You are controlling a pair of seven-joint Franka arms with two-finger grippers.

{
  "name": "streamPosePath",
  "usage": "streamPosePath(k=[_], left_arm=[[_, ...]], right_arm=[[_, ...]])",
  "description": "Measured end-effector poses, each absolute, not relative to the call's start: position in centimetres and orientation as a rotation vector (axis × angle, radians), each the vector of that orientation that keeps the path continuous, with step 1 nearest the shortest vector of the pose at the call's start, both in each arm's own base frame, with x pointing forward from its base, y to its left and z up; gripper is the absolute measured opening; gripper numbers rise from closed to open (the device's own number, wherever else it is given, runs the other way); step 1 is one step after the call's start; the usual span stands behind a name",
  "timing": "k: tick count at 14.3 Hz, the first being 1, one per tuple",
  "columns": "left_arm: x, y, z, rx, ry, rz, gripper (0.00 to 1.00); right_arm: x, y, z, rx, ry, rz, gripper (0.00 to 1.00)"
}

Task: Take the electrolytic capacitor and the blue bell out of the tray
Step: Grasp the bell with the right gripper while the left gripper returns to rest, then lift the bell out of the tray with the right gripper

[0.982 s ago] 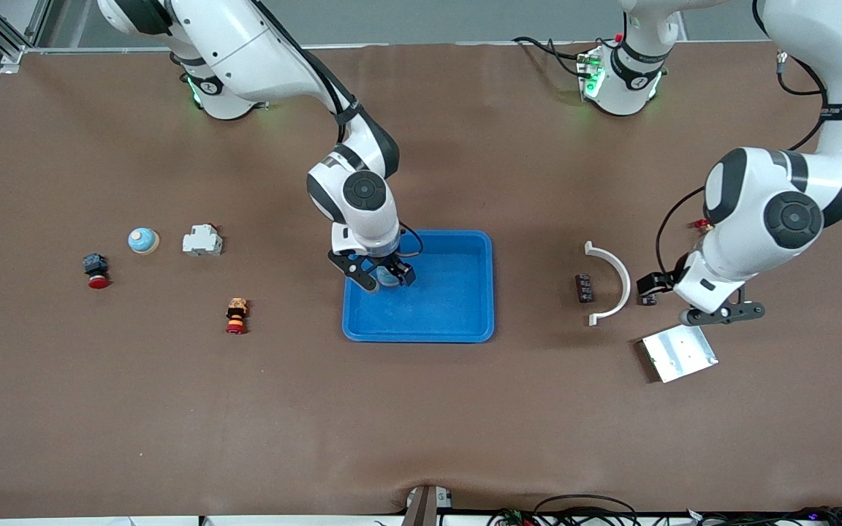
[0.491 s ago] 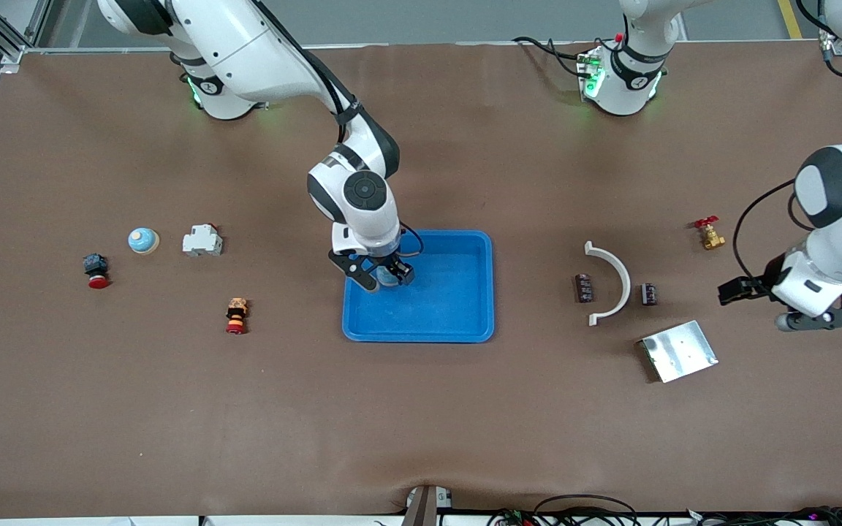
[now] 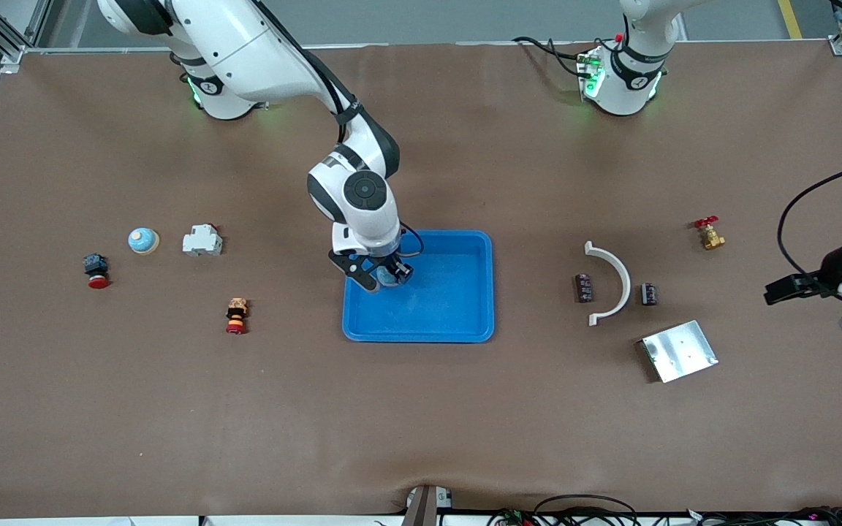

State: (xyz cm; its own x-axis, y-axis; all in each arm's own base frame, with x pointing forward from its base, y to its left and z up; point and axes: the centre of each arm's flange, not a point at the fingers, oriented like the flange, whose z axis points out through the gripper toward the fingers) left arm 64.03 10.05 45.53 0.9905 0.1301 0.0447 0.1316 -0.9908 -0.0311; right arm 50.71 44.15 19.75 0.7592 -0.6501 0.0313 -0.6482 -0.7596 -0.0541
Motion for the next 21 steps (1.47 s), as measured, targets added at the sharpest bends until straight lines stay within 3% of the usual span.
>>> streamPosePath(k=[11, 21], left_arm=[[56.5, 10.3, 62.2, -3.168, -0.348, 0.041, 1.0], [54.6, 4.8, 66.7, -3.172, -0.338, 0.021, 1.0]], right_arm=[[52.1, 43.7, 20.8, -2.896, 1.099, -0.1, 0.63], [55.2, 40.5, 23.9, -2.96, 1.1, -0.078, 0.63]])
